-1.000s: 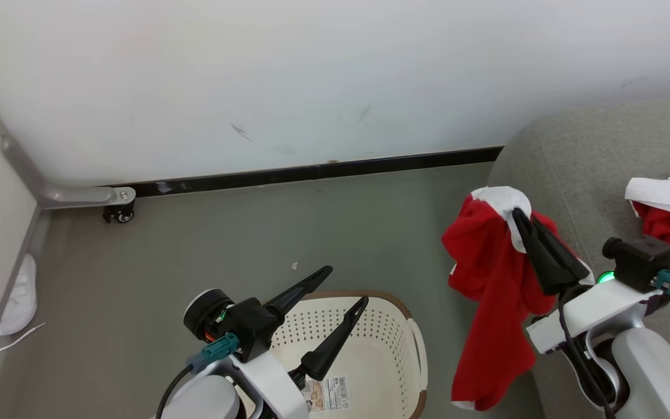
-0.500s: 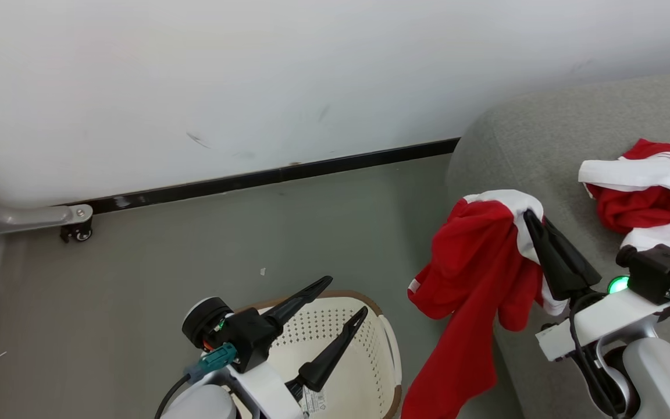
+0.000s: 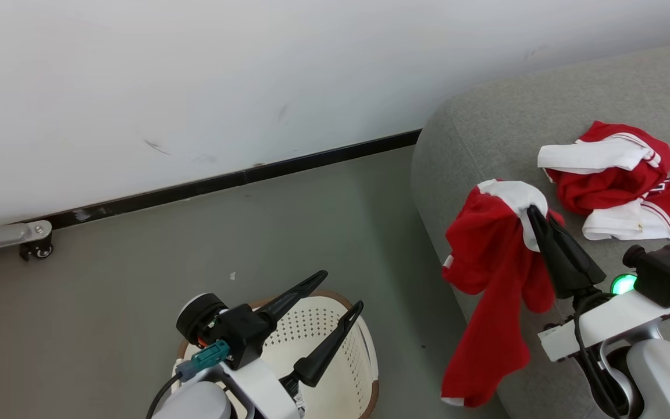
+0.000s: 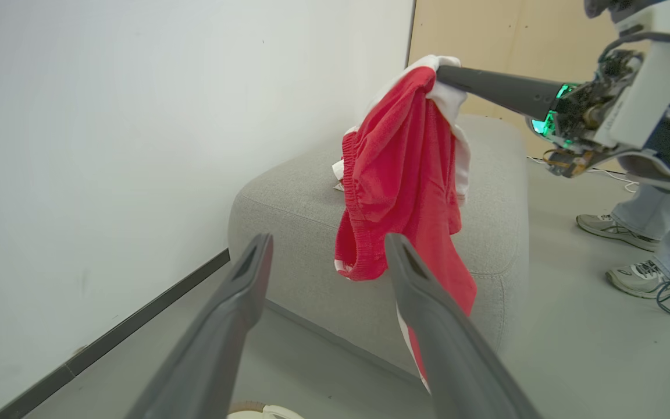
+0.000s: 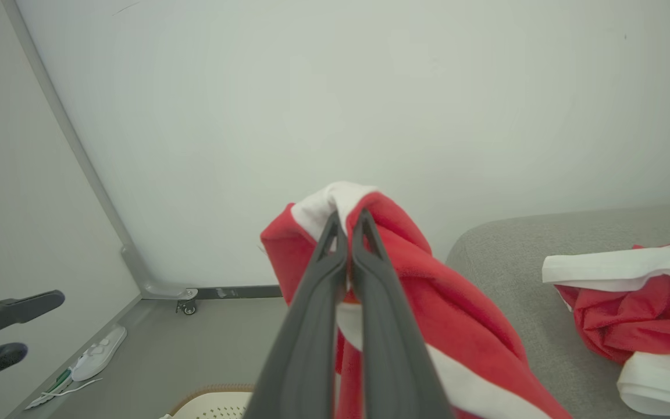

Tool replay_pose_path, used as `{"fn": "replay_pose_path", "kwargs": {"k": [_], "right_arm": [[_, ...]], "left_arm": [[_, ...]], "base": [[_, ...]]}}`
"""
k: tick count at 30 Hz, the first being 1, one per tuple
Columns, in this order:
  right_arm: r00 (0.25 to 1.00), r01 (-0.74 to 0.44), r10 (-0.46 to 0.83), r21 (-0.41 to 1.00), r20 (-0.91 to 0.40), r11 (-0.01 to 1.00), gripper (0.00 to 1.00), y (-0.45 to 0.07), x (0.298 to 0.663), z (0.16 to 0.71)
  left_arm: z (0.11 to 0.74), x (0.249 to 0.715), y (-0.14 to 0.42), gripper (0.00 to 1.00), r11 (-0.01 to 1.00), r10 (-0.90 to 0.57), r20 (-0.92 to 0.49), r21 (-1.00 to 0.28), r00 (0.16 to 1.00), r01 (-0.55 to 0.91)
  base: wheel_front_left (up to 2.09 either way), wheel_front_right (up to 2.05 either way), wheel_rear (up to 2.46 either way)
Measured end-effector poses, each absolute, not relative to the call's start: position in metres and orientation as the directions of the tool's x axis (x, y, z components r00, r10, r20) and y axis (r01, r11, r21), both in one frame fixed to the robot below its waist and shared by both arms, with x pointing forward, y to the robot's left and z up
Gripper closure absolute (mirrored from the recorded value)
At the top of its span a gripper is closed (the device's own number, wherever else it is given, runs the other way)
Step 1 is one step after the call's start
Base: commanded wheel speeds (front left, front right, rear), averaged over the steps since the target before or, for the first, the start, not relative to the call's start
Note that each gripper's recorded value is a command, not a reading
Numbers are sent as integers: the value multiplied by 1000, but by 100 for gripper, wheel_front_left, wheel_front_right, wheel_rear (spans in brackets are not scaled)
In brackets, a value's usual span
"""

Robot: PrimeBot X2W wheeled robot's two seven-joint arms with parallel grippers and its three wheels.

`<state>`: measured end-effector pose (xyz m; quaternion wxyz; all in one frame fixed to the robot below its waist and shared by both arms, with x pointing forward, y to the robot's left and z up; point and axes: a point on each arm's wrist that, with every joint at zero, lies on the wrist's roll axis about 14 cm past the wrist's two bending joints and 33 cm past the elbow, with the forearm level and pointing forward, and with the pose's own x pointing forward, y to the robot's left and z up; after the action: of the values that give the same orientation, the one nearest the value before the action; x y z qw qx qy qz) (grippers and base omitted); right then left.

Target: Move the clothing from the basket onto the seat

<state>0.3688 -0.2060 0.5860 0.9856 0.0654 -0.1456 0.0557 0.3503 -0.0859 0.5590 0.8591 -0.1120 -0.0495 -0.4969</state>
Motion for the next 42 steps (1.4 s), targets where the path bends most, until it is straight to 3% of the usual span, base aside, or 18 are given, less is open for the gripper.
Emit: {"fn": "replay_pose_path", "kwargs": {"k": [10,25,42], "right_arm": [[945,-99,72,70,318,993,100,-220,363,597],[908,-24,57,-86,414,996,100,-261,382,650],[879,39,30,-135,475,990,100,-302,429,697]], "left_arm": [[557,354,-91,0,460,-855,196,-145,481,876],[542,353,-98,0,430,-870,175,-185,461,884],[515,360,-96,0,410,-886,124,-238,446,881]], "base": [[0,0,0],[0,0,0],[0,0,0]]}}
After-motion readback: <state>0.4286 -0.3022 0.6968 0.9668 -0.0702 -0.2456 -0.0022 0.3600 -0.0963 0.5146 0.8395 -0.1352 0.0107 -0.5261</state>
